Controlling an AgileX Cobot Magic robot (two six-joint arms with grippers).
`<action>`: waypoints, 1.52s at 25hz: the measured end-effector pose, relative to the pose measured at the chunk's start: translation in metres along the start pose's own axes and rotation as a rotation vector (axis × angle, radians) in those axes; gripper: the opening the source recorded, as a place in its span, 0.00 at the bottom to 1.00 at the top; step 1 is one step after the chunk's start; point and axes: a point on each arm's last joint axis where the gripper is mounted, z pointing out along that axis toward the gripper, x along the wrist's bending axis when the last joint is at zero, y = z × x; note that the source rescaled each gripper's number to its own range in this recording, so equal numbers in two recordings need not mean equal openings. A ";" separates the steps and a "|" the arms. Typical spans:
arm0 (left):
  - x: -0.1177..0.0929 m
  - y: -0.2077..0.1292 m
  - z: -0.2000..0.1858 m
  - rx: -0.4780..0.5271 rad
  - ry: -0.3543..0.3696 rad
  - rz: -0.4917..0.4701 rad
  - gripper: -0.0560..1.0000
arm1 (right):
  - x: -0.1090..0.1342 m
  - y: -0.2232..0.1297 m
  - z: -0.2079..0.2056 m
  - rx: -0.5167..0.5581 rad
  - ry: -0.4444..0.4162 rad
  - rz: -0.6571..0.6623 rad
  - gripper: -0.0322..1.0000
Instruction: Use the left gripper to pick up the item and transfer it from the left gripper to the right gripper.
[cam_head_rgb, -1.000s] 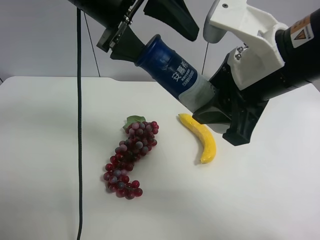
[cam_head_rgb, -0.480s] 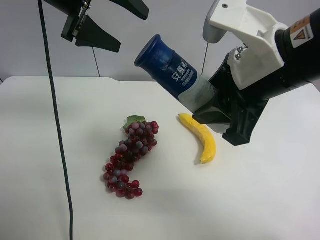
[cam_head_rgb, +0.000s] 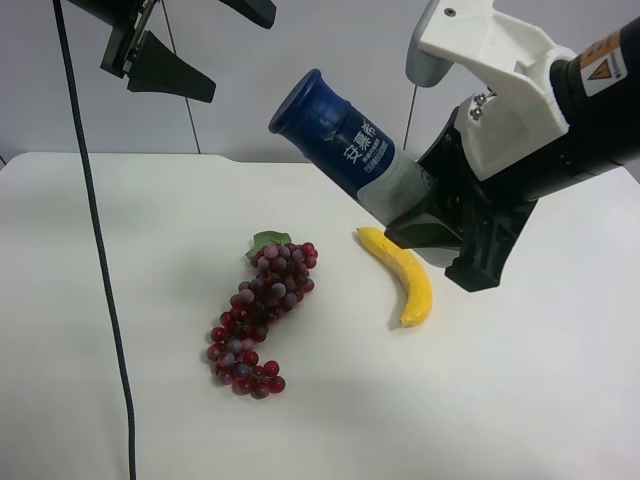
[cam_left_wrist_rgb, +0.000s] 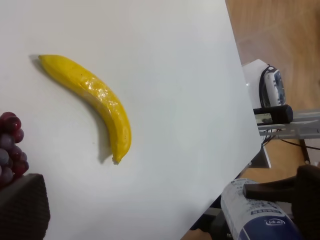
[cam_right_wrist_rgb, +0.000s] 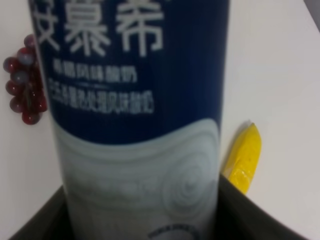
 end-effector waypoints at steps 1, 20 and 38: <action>0.001 0.001 -0.001 -0.003 0.002 -0.001 0.99 | 0.000 0.000 0.000 0.000 0.000 0.000 0.03; 0.011 -0.015 -0.158 -0.297 0.205 0.061 0.99 | 0.000 0.000 0.000 0.000 0.000 0.000 0.03; -0.095 -0.126 -0.241 -0.496 0.650 0.519 0.99 | 0.000 0.000 0.000 0.000 0.000 0.001 0.03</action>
